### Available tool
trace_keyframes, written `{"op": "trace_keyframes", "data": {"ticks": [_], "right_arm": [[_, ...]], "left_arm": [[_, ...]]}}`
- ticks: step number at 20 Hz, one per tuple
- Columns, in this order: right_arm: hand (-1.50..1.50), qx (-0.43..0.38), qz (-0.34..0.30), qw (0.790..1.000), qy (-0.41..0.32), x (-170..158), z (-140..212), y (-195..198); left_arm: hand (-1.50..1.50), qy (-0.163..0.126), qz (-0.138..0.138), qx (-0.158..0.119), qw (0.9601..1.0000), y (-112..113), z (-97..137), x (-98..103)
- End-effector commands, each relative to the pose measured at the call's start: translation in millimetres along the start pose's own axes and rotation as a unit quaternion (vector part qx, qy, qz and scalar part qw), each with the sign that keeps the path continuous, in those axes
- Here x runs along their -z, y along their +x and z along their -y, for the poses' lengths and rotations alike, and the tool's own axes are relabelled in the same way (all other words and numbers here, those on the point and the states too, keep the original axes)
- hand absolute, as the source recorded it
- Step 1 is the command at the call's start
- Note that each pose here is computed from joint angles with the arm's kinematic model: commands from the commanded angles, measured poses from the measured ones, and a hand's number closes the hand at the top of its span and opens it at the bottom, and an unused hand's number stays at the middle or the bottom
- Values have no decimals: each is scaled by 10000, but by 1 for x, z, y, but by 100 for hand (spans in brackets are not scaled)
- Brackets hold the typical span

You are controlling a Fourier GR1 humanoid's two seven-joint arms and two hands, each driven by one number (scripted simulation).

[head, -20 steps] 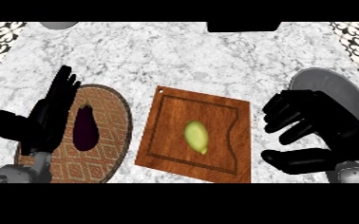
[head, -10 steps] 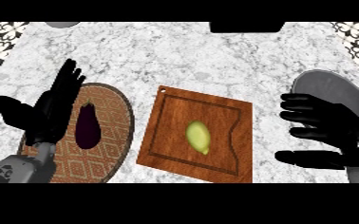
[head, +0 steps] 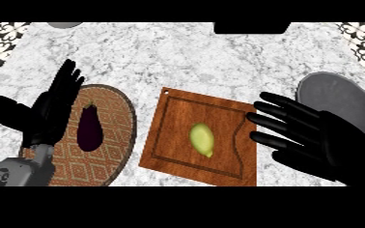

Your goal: Pick the lemon from the cutting board and place it in the pan

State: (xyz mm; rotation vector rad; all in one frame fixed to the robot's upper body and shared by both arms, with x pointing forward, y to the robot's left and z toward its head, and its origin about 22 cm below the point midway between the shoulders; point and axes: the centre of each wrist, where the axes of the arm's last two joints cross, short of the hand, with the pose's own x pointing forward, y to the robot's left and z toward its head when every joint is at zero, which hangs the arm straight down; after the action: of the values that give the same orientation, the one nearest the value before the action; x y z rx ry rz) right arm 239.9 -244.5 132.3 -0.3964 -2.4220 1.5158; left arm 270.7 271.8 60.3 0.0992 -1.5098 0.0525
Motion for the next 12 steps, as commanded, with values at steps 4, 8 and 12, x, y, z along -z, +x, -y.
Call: {"op": "trace_keyframes", "data": {"ticks": [4,8,12], "right_arm": [[-150,-737,-529,9806,1738,7,-31,31],[-150,-1086,-737,9668,2192,28,-36,45],[-150,-1262,-627,9646,2231,33,-42,61]], "left_arm": [[0,69,42,75,9999,0,-7,8],[0,-43,80,42,9999,5,1,8],[0,4,73,105,9999,-5,-6,17]]}}
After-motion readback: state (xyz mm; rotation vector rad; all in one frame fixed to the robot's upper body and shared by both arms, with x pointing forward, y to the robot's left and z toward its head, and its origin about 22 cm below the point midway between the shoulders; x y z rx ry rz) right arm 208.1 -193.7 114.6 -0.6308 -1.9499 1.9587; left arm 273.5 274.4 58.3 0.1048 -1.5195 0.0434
